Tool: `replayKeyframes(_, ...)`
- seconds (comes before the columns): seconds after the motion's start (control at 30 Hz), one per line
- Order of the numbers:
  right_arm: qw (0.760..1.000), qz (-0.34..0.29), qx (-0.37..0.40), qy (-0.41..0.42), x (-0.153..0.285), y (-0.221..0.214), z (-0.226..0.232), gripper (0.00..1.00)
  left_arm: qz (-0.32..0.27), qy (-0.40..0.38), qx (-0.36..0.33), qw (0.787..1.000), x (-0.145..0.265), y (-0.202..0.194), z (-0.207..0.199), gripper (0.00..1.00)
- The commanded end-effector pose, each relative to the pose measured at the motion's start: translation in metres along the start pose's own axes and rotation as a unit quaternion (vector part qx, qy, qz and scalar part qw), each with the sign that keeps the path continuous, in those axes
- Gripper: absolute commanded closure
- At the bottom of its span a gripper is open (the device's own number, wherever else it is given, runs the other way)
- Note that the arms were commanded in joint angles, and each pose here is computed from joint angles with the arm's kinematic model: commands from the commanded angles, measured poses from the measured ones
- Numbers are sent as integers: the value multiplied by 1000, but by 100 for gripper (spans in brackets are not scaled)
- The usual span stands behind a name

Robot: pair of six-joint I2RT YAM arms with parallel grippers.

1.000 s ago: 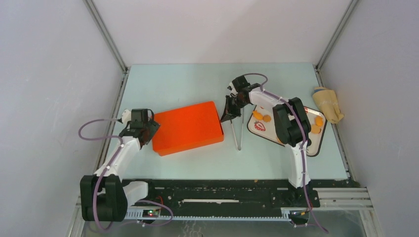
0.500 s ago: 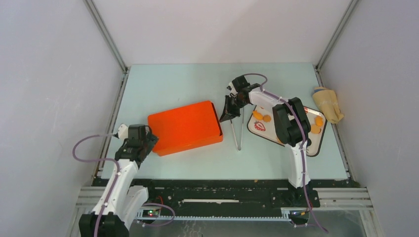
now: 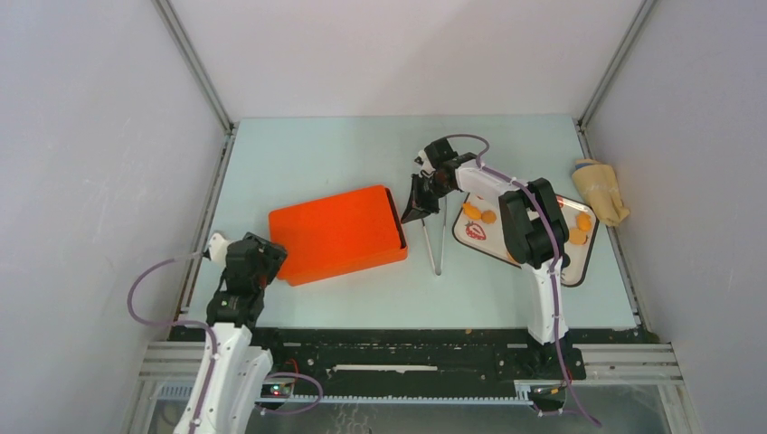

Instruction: Pack the cookies

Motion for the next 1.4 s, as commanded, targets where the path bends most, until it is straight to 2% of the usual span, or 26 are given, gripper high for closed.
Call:
replayKeyframes(0.0, 999, -3, 16, 28, -3, 5, 14, 100, -47, -67, 11, 997, 21, 20, -21, 29)
replayKeyframes(0.03, 999, -3, 15, 28, -3, 5, 14, 100, -56, -59, 17, 997, 26, 23, -19, 30)
replayKeyframes(0.07, 999, -3, 15, 28, -3, 5, 14, 100, -75, -41, 20, 996, 30, 30, -17, 36)
replayKeyframes(0.17, 999, -3, 15, 28, -4, 5, 13, 100, -92, 47, 14, 995, 38, 39, -7, 87)
replayKeyframes(0.2, 999, -2, 14, 29, -4, 5, 13, 100, -86, 74, 9, 993, 38, 40, -5, 97)
replayKeyframes(0.23, 999, -2, 13, 31, -5, 5, 13, 100, -76, 93, 5, 993, 37, 38, -4, 99)
replayKeyframes(0.4, 999, -3, 12, 34, -2, 4, 12, 100, 3, 124, 48, 991, 11, 19, 4, 100)
replayKeyframes(0.53, 999, -9, 8, 37, 1, 7, 10, 100, 41, 198, 49, 978, -7, 16, 20, 100)
replayKeyframes(0.63, 999, -10, 6, 47, 2, 9, 11, 100, 48, 249, 53, 966, -15, 20, 37, 100)
replayKeyframes(0.83, 999, -6, 3, 49, -2, 9, 10, 100, 38, 260, 63, 963, -34, 19, 56, 100)
replayKeyframes(0.93, 999, -5, 2, 48, -3, 8, 8, 100, 52, 234, 59, 969, -46, 16, 54, 100)
replayKeyframes(1.1, 999, -3, 1, 48, -5, 9, 9, 100, 96, 119, 74, 985, -62, 9, 26, 100)
replayKeyframes(1.3, 999, 0, 1, 45, -7, 10, 10, 100, 162, 28, 45, 985, -55, -20, -13, 100)
replayKeyframes(1.37, 999, 2, 1, 45, -7, 9, 11, 100, 178, 19, 43, 983, -53, -29, -18, 100)
Point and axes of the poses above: each gripper's point midway between its finger pads, its own x axis back along the fingers, its own z axis along the line the jaws close on, y = z × x, the point moved 7 cm from there along x, back along the fingers, and after that the axes turned 12 degrees about x, right-handed, at the moved point
